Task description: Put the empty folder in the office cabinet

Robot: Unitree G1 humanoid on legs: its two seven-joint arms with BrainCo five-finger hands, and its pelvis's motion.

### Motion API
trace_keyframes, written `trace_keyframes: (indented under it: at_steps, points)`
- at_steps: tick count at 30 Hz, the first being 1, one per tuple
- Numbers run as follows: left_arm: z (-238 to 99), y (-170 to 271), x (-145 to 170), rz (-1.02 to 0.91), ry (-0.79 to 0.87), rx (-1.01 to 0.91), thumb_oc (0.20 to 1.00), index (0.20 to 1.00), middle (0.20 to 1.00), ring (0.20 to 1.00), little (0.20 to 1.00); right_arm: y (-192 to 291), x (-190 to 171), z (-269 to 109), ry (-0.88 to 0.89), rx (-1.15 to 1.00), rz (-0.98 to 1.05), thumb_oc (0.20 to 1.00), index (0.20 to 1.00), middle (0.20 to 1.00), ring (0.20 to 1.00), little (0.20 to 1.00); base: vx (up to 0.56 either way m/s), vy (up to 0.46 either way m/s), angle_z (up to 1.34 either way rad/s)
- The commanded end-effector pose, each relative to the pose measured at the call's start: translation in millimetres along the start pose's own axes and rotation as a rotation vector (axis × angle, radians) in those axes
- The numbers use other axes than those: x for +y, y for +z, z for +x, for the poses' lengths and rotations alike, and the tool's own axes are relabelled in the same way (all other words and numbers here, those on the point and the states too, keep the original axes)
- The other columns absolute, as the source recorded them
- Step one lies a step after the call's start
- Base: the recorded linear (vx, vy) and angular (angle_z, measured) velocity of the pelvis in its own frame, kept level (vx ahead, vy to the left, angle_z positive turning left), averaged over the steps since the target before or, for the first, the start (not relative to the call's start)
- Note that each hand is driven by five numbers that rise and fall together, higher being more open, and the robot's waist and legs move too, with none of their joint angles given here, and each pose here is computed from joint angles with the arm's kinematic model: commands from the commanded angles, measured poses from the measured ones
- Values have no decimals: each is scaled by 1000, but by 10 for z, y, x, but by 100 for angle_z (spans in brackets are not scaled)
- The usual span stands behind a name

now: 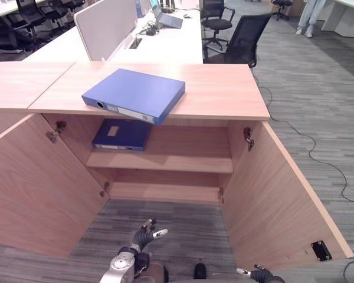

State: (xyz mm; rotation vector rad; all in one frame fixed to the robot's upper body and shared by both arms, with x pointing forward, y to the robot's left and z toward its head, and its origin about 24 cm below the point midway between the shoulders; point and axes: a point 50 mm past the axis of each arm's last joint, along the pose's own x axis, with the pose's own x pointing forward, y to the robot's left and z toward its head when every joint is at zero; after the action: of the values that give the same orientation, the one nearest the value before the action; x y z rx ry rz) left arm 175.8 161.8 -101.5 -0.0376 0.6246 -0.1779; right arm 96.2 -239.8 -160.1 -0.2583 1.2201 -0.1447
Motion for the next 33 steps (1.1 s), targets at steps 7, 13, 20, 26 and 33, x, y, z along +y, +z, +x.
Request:
trace_keyframes:
  at_steps: [7, 13, 20, 26, 33]
  points:
    - [-108, 368, 165, 60, 35, -177, 1000, 1000, 1000, 1000, 1000, -176, -91, -21, -20, 59, -51, 1000, 1000, 1000, 1000, 1000, 122, 80, -17]
    - [-578, 1145, 544, 338, 254, -537, 1000, 1000, 1000, 1000, 1000, -302, -36, -43, -3, 100, 7, 1000, 1000, 1000, 1000, 1000, 77, 41, 2]
    - [-957, 1542, 793, 600, 579, -743, 1000, 1000, 1000, 1000, 1000, -338, 176, -62, 74, 92, -20, 1000, 1000, 1000, 1000, 1000, 36, 3, 10]
    - [-1194, 1703, 838, 706, 739, -868, 1000, 1000, 1000, 1000, 1000, -411, 285, -88, 100, 104, -11, 1000, 1000, 1000, 1000, 1000, 23, 0, -1]
    - [-1228, 2128, 709, 1006, 721, -1033, 1000, 1000, 1000, 1000, 1000, -440, 331, -99, 112, 106, -55, 1000, 1000, 1000, 1000, 1000, 3, 1, -1]
